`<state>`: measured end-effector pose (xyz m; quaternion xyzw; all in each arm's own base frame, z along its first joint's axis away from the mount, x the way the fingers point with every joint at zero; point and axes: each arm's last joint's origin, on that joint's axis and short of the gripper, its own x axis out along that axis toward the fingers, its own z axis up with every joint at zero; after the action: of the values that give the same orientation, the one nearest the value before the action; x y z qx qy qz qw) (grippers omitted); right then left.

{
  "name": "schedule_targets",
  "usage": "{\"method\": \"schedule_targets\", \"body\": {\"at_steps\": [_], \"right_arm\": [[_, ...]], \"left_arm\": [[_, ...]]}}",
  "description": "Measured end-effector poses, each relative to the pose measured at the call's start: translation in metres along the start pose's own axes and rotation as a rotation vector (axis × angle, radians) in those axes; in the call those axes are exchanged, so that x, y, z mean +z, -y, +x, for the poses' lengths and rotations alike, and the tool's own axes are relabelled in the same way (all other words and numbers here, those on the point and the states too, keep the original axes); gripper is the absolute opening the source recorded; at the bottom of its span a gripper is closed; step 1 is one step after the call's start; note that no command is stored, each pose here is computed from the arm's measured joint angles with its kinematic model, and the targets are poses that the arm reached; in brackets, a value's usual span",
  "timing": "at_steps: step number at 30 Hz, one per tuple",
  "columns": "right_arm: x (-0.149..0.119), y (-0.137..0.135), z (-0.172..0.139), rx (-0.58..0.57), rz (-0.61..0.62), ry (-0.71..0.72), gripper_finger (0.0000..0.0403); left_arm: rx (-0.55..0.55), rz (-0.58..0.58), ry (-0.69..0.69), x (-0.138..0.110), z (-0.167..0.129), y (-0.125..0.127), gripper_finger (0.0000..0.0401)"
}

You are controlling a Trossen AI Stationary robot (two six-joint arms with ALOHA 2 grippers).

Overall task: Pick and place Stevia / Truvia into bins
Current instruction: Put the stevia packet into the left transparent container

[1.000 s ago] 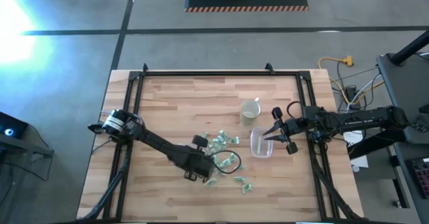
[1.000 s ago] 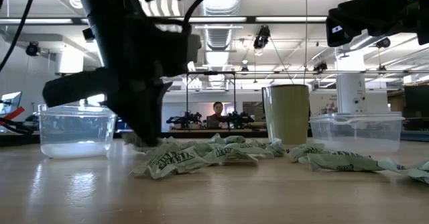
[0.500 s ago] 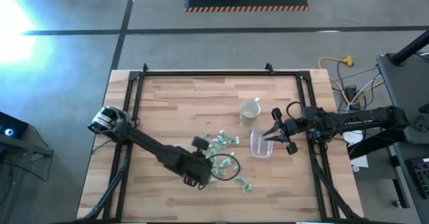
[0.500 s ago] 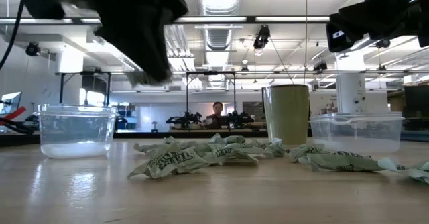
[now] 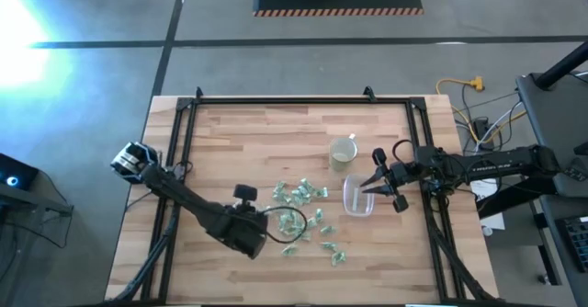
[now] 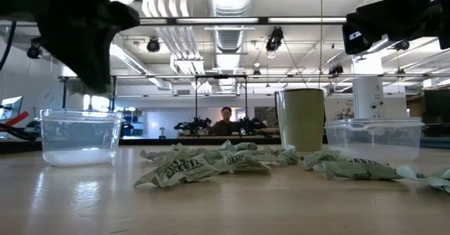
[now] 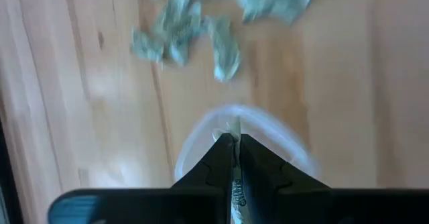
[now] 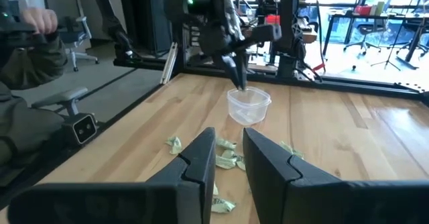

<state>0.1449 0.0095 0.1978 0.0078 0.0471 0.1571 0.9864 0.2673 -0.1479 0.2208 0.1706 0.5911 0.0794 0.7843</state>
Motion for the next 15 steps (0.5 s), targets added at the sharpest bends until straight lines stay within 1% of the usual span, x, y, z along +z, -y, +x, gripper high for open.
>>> {"method": "schedule_targets", "body": {"at_steps": [4,11,15], "right_arm": [[0.000,0.000,0.000,0.000,-0.001,0.002,0.0068],[0.001,0.000,0.000,0.000,0.002,0.005,0.0068],[0.001,0.000,0.000,0.000,0.002,0.005,0.0068]], "left_arm": [[-0.002,-0.007,-0.033,-0.009,0.007,0.000,0.0008],[-0.002,-0.005,-0.041,-0.013,0.009,-0.001,0.0009],[-0.002,-0.004,-0.040,-0.013,0.009,0.000,0.0032]]}}
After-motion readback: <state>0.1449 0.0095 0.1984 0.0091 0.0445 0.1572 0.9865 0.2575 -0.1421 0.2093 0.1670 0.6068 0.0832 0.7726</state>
